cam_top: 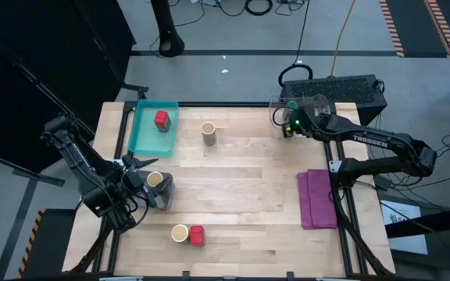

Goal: Sort spices by type
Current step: Put the green seasoning bottle into the transparent bin, then put the top gold seasoning bottle into the black bin

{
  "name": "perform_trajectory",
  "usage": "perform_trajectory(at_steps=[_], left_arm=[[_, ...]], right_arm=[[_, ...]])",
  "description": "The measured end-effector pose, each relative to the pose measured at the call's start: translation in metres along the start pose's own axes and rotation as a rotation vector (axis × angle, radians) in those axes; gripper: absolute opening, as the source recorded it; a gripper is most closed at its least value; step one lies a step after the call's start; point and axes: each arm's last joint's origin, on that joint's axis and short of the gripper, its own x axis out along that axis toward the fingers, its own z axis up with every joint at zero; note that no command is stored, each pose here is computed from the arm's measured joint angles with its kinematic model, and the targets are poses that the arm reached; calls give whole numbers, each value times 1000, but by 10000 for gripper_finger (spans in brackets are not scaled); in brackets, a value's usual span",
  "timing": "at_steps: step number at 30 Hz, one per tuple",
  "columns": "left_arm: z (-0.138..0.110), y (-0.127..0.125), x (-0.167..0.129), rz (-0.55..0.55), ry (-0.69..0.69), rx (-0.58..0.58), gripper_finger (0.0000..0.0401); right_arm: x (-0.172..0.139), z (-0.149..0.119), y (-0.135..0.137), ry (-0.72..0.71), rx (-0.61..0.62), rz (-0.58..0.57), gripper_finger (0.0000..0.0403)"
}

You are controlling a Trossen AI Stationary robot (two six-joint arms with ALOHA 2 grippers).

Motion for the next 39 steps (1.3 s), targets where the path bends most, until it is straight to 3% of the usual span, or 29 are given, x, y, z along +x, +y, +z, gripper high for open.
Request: perform_trajectory(at_steps=[11,17,22,30,34,39], left_arm=[[0,0,0,-1,0,-2,341],[1,-3,0,-9,-3,-4,341],[17,-27,6,-69,-25,50,341],[63,-53,19,-349,-111,45,341],[62,-58,19,-385,-95,-6,341],[59,-69,22,-405,-77,-78,341]], right_arm=[[-13,14,-1,-75,-23,0,0],[-56,10,15,-194,-159,255,0],[-76,-27,39,-253,-291,492,0],[-112,-80,80,-381,-336,940,0],[-128,-108,95,-363,-383,1079,0],[-137,-144,105,-291,-466,1151,0]])
